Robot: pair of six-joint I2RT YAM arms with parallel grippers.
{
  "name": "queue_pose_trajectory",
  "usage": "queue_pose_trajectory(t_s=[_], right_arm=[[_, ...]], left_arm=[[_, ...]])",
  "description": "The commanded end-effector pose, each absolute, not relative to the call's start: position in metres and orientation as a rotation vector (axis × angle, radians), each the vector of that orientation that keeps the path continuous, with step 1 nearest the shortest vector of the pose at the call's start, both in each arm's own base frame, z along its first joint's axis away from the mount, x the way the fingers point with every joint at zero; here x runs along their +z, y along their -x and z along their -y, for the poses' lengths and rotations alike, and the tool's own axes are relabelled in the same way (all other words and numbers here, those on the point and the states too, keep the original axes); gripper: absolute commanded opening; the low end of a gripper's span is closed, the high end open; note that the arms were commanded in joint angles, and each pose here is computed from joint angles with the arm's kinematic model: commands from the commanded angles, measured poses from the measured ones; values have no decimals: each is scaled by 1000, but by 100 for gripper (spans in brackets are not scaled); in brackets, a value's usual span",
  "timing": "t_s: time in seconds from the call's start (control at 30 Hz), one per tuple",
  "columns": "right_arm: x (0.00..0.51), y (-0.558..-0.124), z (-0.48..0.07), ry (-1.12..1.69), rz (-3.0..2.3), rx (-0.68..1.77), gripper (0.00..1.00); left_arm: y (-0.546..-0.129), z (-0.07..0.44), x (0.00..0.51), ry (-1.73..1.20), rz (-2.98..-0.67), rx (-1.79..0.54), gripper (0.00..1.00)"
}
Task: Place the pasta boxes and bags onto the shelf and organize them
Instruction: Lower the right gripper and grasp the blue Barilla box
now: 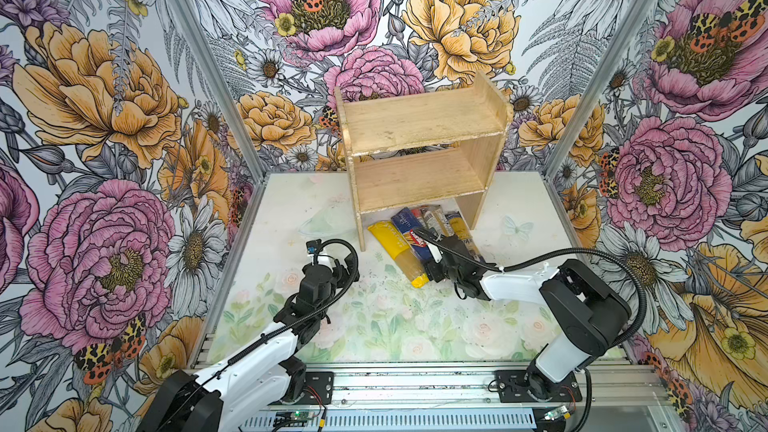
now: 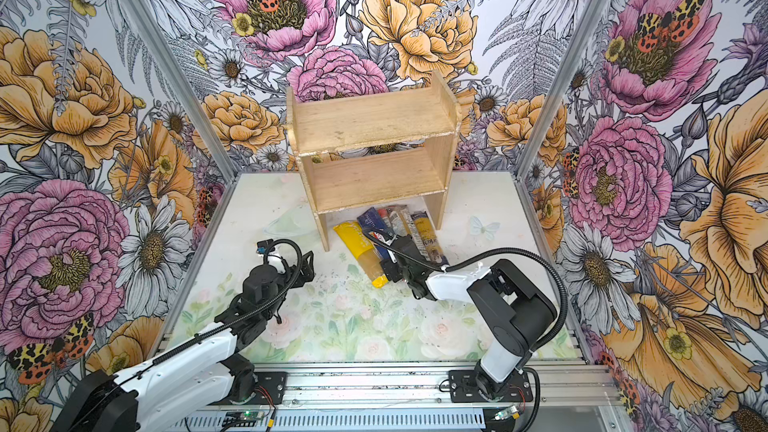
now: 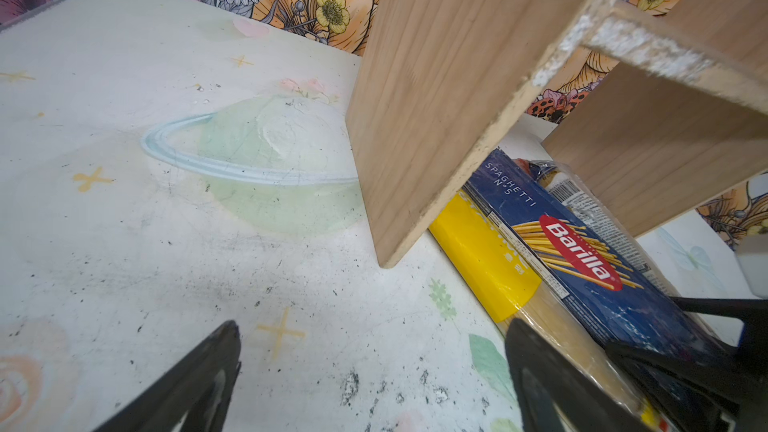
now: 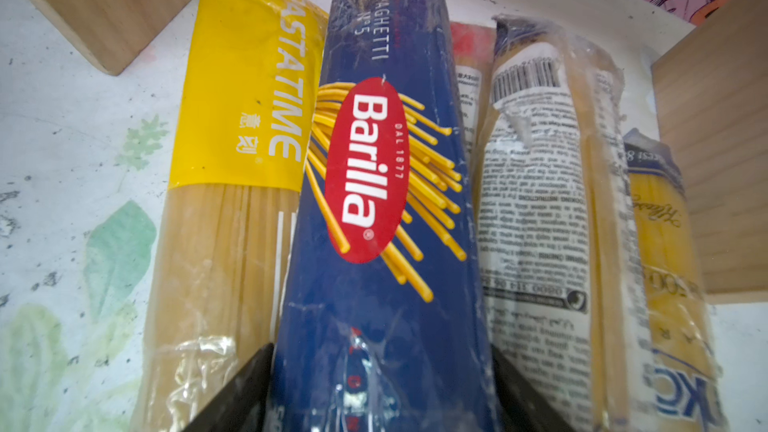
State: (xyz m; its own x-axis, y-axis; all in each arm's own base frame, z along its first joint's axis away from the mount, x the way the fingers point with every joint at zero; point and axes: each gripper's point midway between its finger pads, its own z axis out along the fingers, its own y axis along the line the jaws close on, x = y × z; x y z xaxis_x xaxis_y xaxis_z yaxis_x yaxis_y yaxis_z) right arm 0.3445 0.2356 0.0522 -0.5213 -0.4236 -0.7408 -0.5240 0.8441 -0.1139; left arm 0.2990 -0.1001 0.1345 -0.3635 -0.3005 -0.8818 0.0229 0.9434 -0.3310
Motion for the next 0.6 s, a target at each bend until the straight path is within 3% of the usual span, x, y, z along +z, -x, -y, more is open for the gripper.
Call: queue_pose_trajectory(t_s=[0.0, 0.27, 0.57], right_arm=[[19, -323, -231, 754, -2316, 147, 67], [13, -301, -269, 759, -2390, 476, 34], [34, -304, -276, 650, -2380, 558, 15]], left_arm=[[-300, 102, 139, 214, -1908, -353, 99], [-300, 101, 141, 219, -1902, -351, 99], [-299, 100, 138, 220, -1910, -347, 99]])
